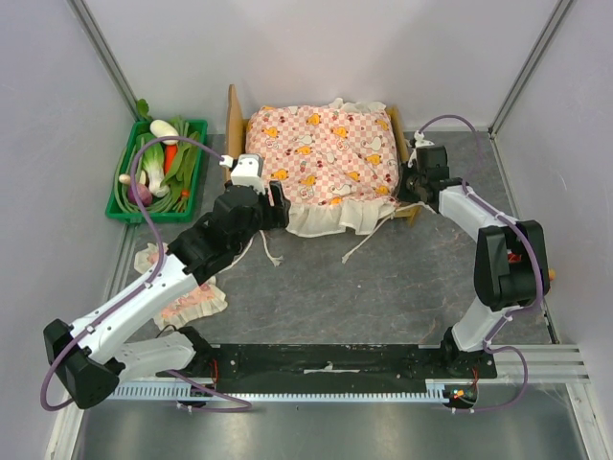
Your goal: Set up the pet bed
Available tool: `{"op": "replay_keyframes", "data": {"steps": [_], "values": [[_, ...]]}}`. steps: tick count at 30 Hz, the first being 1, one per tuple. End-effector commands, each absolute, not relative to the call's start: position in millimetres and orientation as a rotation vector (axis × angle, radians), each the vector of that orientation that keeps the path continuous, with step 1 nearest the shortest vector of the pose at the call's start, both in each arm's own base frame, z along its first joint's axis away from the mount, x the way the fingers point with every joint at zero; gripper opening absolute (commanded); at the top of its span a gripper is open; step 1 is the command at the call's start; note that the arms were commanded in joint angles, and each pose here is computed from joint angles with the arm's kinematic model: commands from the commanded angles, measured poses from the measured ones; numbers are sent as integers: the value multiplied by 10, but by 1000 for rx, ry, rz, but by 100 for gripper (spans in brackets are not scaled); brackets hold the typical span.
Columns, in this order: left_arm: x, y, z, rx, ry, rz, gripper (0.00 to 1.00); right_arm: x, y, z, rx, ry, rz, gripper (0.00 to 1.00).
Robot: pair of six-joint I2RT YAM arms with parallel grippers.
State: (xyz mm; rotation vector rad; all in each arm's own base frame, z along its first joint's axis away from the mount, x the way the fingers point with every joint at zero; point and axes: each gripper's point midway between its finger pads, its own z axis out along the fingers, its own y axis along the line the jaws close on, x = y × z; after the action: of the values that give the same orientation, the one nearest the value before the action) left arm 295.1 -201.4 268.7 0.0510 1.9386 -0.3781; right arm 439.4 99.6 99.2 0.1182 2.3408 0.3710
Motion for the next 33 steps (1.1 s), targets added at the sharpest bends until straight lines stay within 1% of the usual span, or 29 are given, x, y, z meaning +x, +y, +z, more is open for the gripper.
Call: {"op": "replay_keyframes", "data": {"steps": [1,3,5,8,9,10,11,12,14,16,17,19,20,22,23,25,26,30,32,33], "values": [[2956,-1856,2573,83,1965,-292,75,4570,575,1125,135,2289,71,8],[2969,-1852,2562,85,1970,-287,75,4591,524,1156,145,2274,38,8],[2985,-1858,2560,93,1971,-283,75,4628,591,1195,105,2264,72,11],[3031,-1882,2524,114,1983,-269,75,4627,811,1290,40,2261,183,23],[3049,-1880,2536,119,1985,-263,75,4606,920,1418,11,2236,236,35],[3056,-1888,2543,124,1988,-258,75,4592,1004,1534,-2,2210,293,38],[3068,-1890,2595,125,1982,-256,75,4542,1118,1771,-24,2155,370,41],[3076,-1854,2632,116,1973,-241,75,4534,1210,1908,-38,2102,415,47],[3071,-1801,2697,98,1954,-231,77,4507,1342,2205,-20,2022,496,51],[3051,-1697,2763,69,1939,-216,79,4606,1496,2451,-34,1955,524,55],[3038,-1639,2792,49,1935,-205,84,4749,1594,2545,-35,1937,541,56],[2973,-1420,2804,-31,1946,-158,87,4881,1833,2598,-74,1931,569,56],[2940,-1327,2798,-65,1951,-145,91,5071,1935,2615,-76,1924,564,57],[2823,-1024,2752,-179,1966,-110,94,5234,2143,2594,-87,1913,553,59],[2778,-914,2719,-221,1971,-99,96,5414,2239,2499,-87,1915,543,60],[2634,-640,2574,-347,1981,-91,97,5536,2436,2326,-109,1939,533,61],[2582,-564,2528,-393,1980,-95,98,5672,2514,2137,-114,1967,520,61],[2313,-306,2163,-626,2033,-74,98,5684,2751,1500,-156,2104,499,62],[2187,-254,1905,-715,2083,-55,98,5624,2811,1409,-177,2123,521,64],[2158,-245,1812,-750,2101,-48,98,5611,2855,1473,-194,2105,548,64]]}}
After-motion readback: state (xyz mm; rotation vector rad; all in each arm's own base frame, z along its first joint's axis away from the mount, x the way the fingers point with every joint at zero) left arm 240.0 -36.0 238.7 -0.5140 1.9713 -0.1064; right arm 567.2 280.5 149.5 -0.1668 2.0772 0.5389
